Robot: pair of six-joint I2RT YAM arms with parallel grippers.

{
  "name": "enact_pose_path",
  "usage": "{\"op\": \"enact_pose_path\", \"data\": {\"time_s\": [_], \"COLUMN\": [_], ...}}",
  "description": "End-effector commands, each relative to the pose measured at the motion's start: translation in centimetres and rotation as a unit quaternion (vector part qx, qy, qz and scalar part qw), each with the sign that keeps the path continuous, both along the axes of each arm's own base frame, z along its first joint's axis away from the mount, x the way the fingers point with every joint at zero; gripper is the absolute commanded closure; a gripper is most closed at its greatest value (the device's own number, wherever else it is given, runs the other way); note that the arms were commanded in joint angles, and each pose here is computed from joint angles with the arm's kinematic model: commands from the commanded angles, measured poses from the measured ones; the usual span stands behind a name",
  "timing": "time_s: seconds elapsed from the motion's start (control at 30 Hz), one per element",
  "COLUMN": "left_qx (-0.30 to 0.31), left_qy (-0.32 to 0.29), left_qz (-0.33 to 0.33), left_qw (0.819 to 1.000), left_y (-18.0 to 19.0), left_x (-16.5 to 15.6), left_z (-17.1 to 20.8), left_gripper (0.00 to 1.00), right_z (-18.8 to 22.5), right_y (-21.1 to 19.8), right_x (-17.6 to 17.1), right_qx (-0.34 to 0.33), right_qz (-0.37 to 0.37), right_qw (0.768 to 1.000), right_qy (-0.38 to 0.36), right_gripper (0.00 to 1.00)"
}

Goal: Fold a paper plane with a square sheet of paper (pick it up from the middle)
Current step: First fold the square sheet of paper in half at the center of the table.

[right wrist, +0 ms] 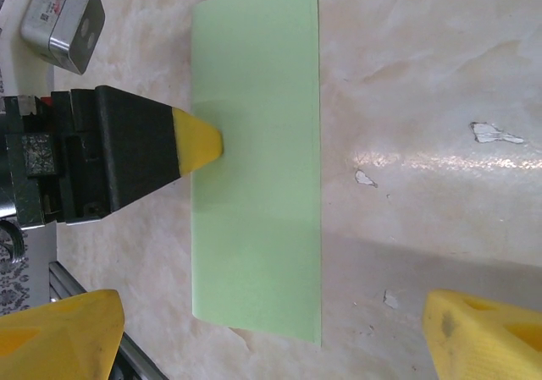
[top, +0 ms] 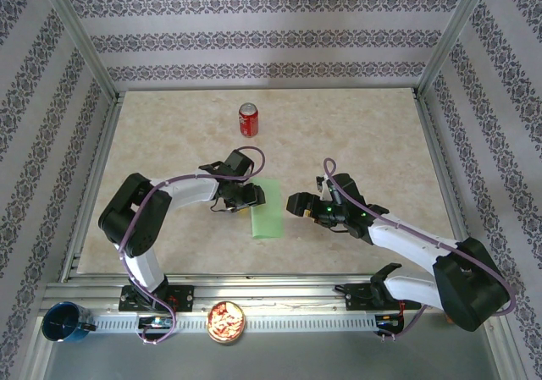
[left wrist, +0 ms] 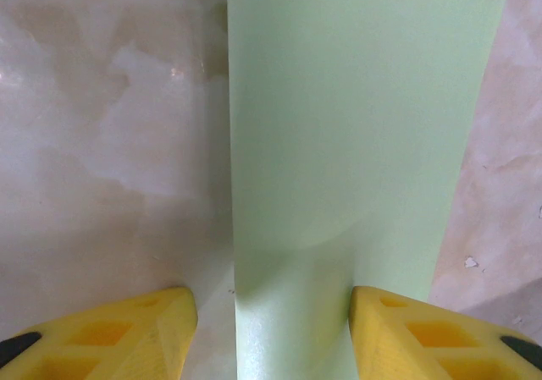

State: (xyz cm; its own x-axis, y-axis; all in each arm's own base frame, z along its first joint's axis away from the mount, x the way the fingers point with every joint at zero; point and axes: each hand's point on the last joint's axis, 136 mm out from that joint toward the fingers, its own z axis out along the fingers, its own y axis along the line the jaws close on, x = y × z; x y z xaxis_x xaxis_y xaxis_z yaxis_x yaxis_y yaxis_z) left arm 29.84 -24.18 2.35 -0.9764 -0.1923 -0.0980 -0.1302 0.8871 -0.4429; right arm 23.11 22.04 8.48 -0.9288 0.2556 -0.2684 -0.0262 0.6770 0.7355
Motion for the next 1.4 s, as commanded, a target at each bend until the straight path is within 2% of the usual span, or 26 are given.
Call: {"op": "enact_pose_path", "data": {"time_s": [0.0, 0.27, 0.4, 1.37], "left_qx": [0.085, 0.096, 0.122, 0.132], "left_qy": [0.037, 0.04, 0.044, 0.045], "left_qz": [0.014, -0.003, -0.015, -0.015], "left_qw": [0.996, 0.995, 0.991, 0.99], "left_y": [2.8, 2.5, 3.1, 2.7], "left_x": [-1.4, -1.5, -1.5, -1.4], "left_z": [-3.4, -4.0, -4.4, -5.2], "left_gripper": [0.46, 0.46, 0.46, 0.44], "right_z": [0.3, 0.0, 0.0, -0.4], "right_y": [0.1, -0.2, -0.3, -1.3], "right_x": [0.1, 0.2, 0.2, -0.2], "right_qx": [-0.004, -0.012, -0.016, -0.022], "right_qz": [-0.004, -0.014, -0.018, -0.035], "right_qw": [1.0, 1.0, 1.0, 0.999], "right_qy": [0.0, 0.005, 0.009, 0.004], "right_gripper": [0.09, 0.09, 0.08, 0.08]}}
